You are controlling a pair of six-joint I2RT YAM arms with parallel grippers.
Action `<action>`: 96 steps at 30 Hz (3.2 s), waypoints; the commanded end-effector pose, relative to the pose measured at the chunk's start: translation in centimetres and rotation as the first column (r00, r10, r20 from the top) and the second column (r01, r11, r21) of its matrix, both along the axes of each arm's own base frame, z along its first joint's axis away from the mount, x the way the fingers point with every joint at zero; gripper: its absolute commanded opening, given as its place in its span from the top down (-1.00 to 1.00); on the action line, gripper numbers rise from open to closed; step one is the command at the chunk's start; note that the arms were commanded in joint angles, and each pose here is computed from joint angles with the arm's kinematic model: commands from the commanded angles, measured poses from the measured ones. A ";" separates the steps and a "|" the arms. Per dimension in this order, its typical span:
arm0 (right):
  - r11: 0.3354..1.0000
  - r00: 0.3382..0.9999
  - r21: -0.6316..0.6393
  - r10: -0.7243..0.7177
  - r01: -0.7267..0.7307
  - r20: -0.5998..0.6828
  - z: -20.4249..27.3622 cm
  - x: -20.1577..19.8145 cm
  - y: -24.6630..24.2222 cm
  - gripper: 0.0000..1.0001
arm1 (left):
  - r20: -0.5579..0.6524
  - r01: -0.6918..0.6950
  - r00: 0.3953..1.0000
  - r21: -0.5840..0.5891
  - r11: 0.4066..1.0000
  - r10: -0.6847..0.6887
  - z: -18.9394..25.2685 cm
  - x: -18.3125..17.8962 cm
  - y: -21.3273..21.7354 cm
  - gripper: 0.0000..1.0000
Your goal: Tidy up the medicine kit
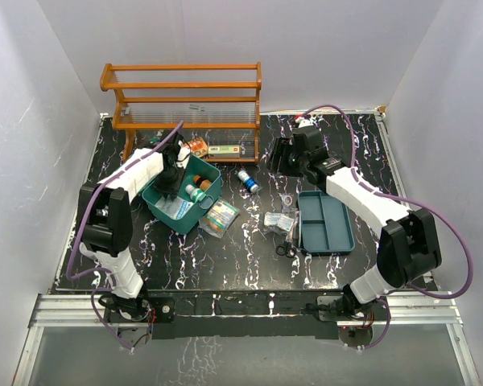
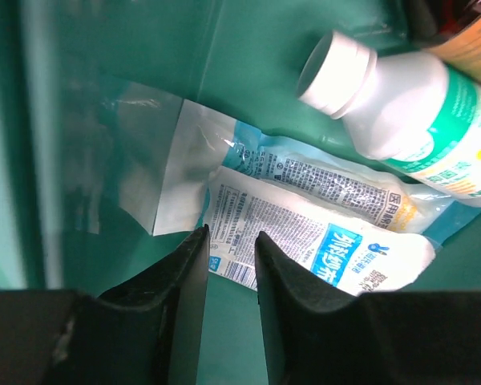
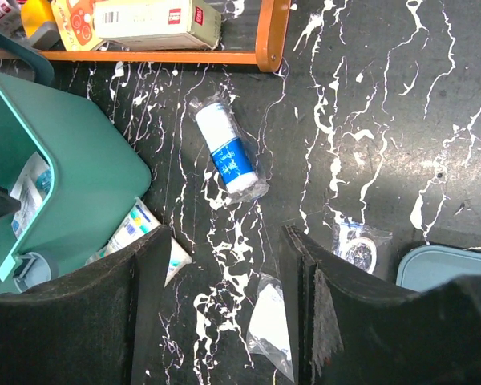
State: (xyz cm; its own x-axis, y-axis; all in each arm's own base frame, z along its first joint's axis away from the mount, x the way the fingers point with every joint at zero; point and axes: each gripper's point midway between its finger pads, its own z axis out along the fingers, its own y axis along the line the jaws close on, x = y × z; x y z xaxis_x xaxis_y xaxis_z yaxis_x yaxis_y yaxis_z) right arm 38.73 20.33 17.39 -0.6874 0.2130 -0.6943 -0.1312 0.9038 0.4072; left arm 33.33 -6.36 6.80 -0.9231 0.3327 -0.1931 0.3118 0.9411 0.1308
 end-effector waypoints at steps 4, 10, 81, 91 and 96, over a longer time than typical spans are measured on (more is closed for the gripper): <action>0.998 0.994 0.038 0.043 -0.047 0.097 2.9 -0.3 0.6 -0.10 | 0.129 0.009 0.992 -0.083 0.997 0.001 6.1 0.6 -1.0 0.37; 0.993 0.992 0.051 0.105 -0.109 0.075 2.1 -1.1 2.7 -0.11 | 0.196 -0.018 0.977 -0.307 0.952 0.082 9.6 0.4 -4.5 0.20; 0.977 0.982 -0.137 0.172 -0.161 0.076 0.8 -5.5 4.8 1.00 | 0.117 0.008 0.984 -0.778 0.629 0.133 11.4 -3.8 -13.1 0.05; 0.958 0.945 -0.140 0.272 -0.250 0.179 8.4 -4.6 5.1 1.00 | 0.371 0.217 0.912 -0.797 0.564 0.174 18.1 -1.6 -13.6 -0.27; 0.933 0.888 -0.169 0.356 -0.318 0.291 14.4 -4.4 5.2 1.00 | 0.480 0.369 0.871 -0.779 0.507 0.104 22.3 -1.6 -14.6 -0.61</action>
